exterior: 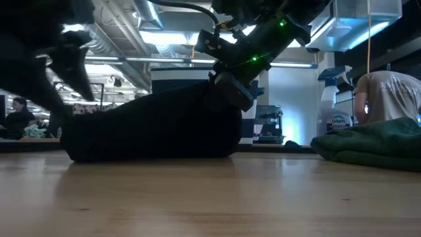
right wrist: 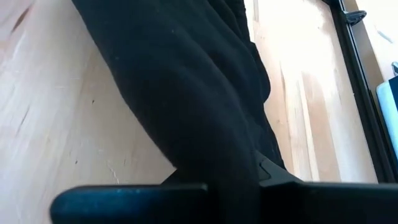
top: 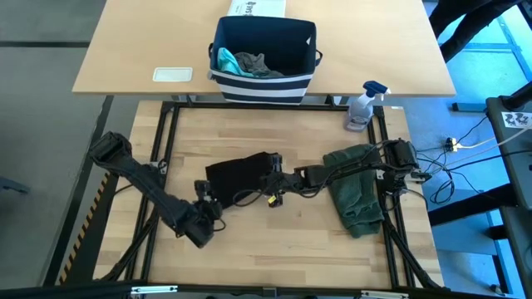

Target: Fold Laundry from Bin

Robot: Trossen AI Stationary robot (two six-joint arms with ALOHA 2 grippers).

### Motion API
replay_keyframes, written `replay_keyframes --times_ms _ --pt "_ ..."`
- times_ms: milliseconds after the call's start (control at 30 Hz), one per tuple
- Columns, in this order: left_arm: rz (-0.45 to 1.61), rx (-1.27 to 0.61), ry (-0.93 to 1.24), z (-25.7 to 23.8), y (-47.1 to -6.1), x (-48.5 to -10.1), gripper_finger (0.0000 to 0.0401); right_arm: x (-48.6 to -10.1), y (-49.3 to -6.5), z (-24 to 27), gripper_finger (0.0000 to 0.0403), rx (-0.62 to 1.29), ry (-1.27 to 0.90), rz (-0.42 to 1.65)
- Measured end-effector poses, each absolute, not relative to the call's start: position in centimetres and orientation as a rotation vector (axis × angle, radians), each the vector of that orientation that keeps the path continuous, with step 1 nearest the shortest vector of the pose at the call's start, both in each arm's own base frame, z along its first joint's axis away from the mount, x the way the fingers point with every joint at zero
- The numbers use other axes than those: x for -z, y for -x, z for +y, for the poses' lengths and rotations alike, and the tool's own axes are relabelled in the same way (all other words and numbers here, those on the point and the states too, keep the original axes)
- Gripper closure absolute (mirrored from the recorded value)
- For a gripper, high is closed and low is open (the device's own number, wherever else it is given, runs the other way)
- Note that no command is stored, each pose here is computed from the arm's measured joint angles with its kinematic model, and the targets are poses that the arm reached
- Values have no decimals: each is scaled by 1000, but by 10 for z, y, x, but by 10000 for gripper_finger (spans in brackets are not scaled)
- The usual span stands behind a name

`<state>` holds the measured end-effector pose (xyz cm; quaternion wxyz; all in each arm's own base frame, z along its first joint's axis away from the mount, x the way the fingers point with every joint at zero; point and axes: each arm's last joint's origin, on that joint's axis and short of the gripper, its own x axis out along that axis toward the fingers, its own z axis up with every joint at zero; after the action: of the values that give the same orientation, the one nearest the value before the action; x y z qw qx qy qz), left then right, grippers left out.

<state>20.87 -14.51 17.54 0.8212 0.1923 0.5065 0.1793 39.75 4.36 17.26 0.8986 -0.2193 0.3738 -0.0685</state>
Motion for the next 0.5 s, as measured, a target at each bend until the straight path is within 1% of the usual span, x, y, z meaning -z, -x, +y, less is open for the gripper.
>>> replay_keyframes --times_ms 167,267,367,500 --pt "1095 -316 -369 -150 -202 -163 101 -173 -398 44 386 142 454 774" --pt "1087 -326 -359 -151 -199 -161 88 -173 -398 44 386 142 454 774" --pt "1022 -354 -313 -152 -204 -162 72 -173 -398 44 385 142 453 774" --pt "859 -366 -177 -155 -224 -167 57 -173 -398 44 386 145 447 773"
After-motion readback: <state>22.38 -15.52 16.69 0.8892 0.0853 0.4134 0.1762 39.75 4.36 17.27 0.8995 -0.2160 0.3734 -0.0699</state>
